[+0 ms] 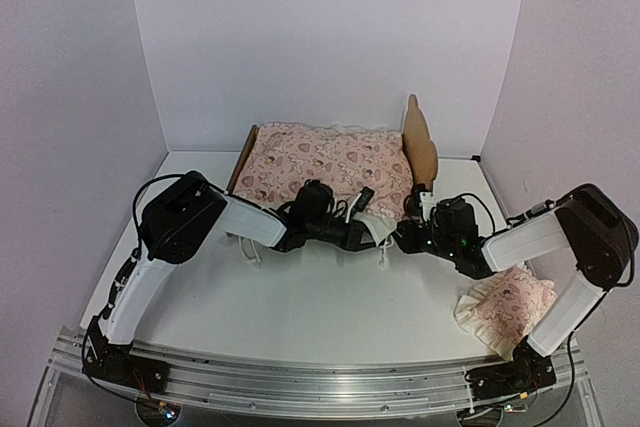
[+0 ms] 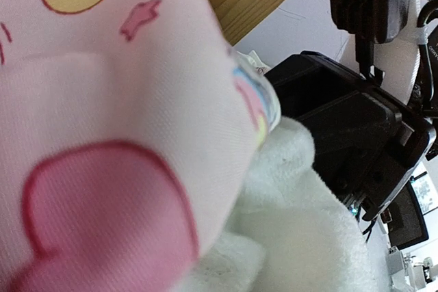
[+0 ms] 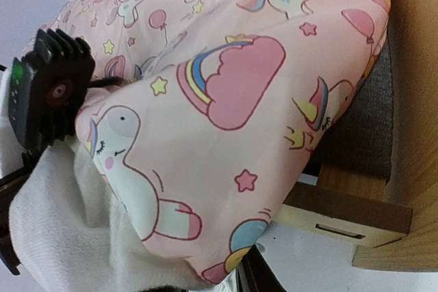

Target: Set up the pet bed

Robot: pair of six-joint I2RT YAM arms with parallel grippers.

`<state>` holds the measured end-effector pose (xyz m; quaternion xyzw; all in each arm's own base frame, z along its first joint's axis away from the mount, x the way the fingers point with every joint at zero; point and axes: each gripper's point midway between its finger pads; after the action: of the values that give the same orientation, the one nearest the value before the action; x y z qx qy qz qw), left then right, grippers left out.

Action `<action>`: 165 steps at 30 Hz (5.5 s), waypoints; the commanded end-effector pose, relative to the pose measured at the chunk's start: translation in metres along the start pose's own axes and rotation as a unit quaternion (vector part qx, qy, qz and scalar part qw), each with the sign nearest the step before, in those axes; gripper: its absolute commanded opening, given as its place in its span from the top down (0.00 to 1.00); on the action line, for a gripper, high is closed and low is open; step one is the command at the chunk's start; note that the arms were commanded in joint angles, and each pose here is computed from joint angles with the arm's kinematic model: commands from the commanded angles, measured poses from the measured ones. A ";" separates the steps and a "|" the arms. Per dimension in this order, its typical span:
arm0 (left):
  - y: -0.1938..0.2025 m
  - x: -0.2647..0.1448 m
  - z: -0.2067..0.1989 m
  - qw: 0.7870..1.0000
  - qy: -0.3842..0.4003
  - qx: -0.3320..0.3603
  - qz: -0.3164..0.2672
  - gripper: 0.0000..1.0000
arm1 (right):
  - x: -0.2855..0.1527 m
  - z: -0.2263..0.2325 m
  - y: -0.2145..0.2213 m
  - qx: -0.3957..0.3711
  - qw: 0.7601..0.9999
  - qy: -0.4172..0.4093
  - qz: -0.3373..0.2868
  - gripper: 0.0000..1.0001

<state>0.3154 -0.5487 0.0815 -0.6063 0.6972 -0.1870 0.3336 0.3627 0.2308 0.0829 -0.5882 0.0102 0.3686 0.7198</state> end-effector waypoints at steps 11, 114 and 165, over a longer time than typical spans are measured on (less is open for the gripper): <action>-0.040 0.000 0.021 0.992 -0.066 0.095 -0.049 1.00 | 0.012 0.000 -0.013 0.035 0.999 -0.013 -0.016 0.84; -0.076 -0.001 0.040 0.952 -0.097 0.270 -0.104 1.00 | 0.025 -0.022 -0.019 -0.189 0.981 0.036 0.036 0.71; -0.086 0.001 0.040 0.953 -0.080 0.263 -0.124 1.00 | -0.042 -0.017 -0.010 -0.111 0.989 0.031 0.094 0.76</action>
<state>0.3689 -0.5710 0.0932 -0.5665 0.5607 -0.3523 0.4905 0.3275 0.2122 0.0999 -0.6589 0.0025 0.4592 0.5958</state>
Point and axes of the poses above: each gripper's point midway between its finger pads, its own x axis out along the fingers, its own z axis along the line the jaws close on, y = z × x, and after that the axes turned 4 degrees about -x, right-handed
